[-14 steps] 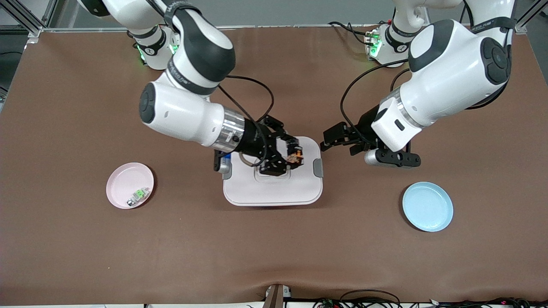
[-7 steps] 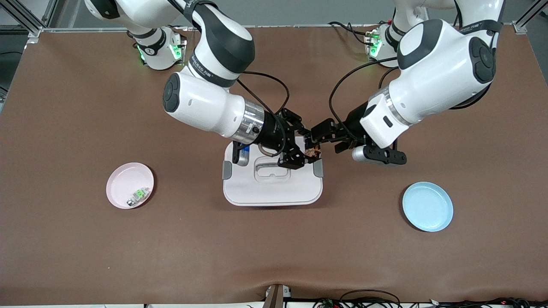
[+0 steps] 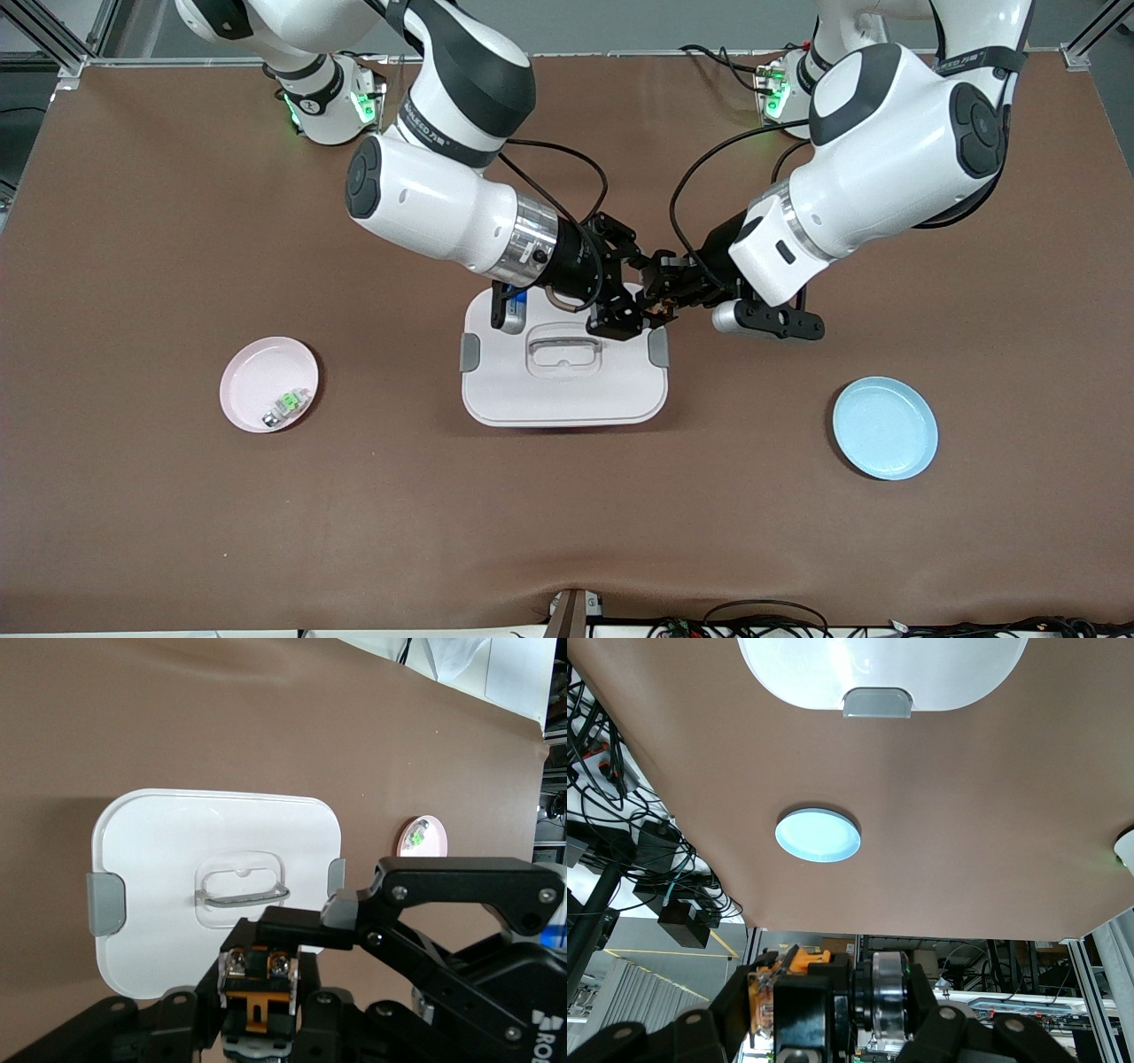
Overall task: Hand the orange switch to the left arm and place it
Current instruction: 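Grasp the switch with the left gripper and open the right gripper, then carry the switch to the blue plate with the left gripper while the right withdraws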
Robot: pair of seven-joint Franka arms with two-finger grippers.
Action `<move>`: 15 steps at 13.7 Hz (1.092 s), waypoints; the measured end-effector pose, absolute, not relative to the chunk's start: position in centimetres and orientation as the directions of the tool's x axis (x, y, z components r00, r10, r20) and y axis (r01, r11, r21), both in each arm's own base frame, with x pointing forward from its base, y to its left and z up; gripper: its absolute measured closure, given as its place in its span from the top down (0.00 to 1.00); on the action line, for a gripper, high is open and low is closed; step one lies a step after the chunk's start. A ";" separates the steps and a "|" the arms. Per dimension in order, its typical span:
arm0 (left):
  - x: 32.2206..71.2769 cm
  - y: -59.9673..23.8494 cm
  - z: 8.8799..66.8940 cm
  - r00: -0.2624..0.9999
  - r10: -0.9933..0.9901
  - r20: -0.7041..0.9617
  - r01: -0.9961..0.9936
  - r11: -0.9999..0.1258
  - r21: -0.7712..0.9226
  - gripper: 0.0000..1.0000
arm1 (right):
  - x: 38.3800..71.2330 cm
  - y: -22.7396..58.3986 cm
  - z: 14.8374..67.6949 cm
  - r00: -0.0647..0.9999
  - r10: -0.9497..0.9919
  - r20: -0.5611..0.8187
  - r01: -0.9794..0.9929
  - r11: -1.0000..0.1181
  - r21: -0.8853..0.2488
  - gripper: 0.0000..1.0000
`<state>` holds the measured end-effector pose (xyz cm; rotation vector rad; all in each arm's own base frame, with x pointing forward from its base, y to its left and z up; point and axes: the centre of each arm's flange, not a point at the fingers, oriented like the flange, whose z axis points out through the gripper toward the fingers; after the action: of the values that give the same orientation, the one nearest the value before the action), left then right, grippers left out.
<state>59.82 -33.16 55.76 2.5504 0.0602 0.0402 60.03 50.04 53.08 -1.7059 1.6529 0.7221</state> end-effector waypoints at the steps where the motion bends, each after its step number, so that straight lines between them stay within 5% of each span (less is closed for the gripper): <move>1: 59.8 -33.2 55.8 0.998 0.055 0.014 0.038 -0.830 0.557 0.35 | 60.0 50.0 53.1 0.055 -0.641 -0.766 -0.997 0.003 -0.074 0.72; 4: 59.9 -33.1 55.7 0.997 0.071 0.003 0.057 -0.829 0.556 0.35 | 60.1 50.1 53.2 0.056 -0.637 -0.769 -0.997 0.010 -0.080 0.77; 6: 59.9 -32.8 55.2 0.996 0.085 -0.027 0.086 -0.834 0.545 0.35 | 60.2 50.0 53.8 0.061 -0.627 -0.777 -0.995 0.028 -0.101 0.99; 12: 61.1 -27.8 52.8 0.995 0.078 -0.066 0.096 -0.926 0.365 0.35 | 60.6 49.4 54.2 0.075 -0.637 -0.767 -0.993 0.025 -0.118 1.00; 15: 62.1 -23.2 50.4 0.994 0.082 -0.070 0.096 -0.970 0.223 0.35 | 60.9 48.0 53.1 0.244 -0.664 -0.707 -0.970 -0.169 -0.177 1.00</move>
<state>62.15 -23.20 50.40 2.9097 0.1317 -0.0888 60.92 47.99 53.11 -1.9107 1.4877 0.6452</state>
